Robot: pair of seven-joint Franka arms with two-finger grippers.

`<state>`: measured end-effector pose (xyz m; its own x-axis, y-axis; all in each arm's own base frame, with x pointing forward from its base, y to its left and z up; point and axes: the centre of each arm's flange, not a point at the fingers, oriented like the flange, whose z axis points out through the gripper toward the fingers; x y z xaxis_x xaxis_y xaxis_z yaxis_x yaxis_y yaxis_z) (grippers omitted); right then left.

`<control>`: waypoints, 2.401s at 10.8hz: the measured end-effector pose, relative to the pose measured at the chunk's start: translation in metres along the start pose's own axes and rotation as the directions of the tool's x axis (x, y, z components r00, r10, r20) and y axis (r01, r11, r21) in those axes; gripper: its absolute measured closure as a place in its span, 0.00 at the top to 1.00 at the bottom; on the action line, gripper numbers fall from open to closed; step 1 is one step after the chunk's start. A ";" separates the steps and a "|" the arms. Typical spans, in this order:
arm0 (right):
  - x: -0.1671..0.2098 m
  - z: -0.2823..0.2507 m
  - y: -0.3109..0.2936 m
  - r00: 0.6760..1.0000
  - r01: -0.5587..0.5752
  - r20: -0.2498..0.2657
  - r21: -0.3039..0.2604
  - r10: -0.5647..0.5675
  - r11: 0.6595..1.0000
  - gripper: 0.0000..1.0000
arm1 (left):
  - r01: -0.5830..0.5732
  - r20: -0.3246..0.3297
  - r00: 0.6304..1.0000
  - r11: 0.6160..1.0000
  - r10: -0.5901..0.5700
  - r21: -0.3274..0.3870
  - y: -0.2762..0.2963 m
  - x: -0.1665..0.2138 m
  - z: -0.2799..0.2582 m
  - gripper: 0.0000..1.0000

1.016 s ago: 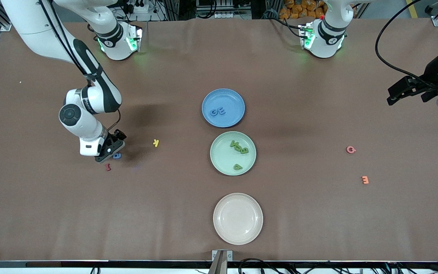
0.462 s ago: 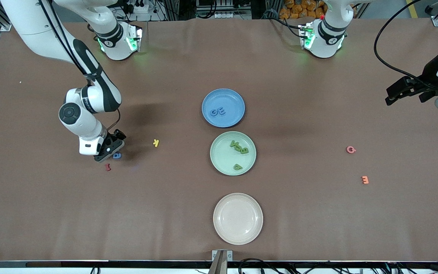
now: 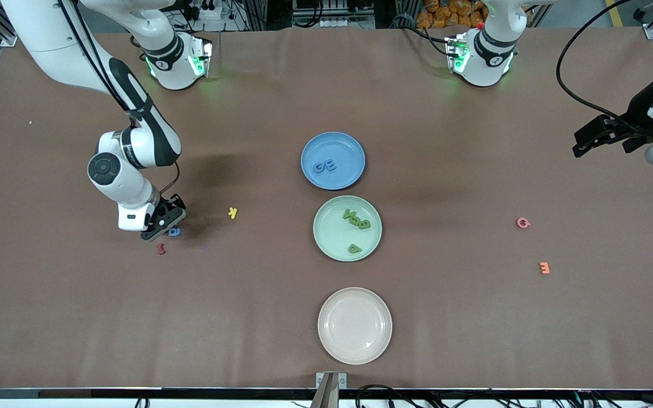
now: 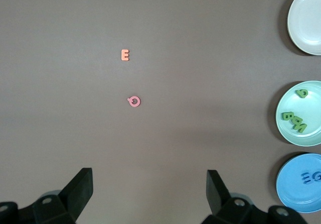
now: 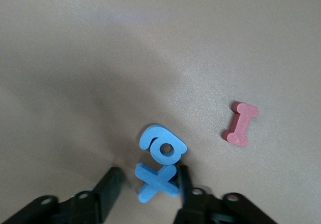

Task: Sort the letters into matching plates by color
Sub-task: 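Grasp the blue x with the right gripper, then carry the blue x over the blue plate with the right gripper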

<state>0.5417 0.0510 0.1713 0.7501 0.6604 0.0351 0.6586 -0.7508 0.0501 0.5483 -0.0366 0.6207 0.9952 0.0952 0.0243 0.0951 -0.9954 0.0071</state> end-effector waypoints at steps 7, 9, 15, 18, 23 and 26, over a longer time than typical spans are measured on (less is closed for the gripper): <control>-0.001 -0.004 0.001 1.000 -0.002 -0.008 -0.007 0.002 1.000 0.35 | 0.000 0.002 1.000 1.000 0.000 0.000 0.000 0.000 0.001 1.00; -0.002 -0.004 0.001 1.000 -0.004 -0.001 -0.002 0.004 1.000 0.35 | 0.000 0.002 1.000 1.000 0.000 0.000 0.000 0.000 0.001 1.00; 0.023 -0.028 -0.044 0.980 -0.191 0.070 0.056 0.187 0.980 0.35 | 0.000 0.003 1.000 1.000 0.000 0.000 0.000 0.000 0.001 1.00; 0.055 -0.042 -0.101 0.914 -0.397 0.120 0.078 0.387 0.914 0.35 | 0.001 0.003 1.000 1.000 -0.001 0.000 -0.001 0.000 0.002 1.00; 0.112 -0.080 -0.230 0.840 -0.542 0.124 0.141 0.528 0.829 0.35 | 0.002 0.006 1.000 1.000 -0.002 0.001 -0.001 0.001 0.003 1.00; 0.129 -0.095 -0.316 0.837 -0.547 0.130 0.163 0.532 0.821 0.35 | 0.002 0.007 1.000 1.000 -0.002 0.001 -0.001 0.001 0.003 1.00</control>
<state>0.4250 0.3748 0.2549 0.9857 0.1518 -0.0736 0.1404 -0.9801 -0.1405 0.5492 -0.0352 0.6173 0.9951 0.0976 0.0178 0.0975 -0.9952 0.0065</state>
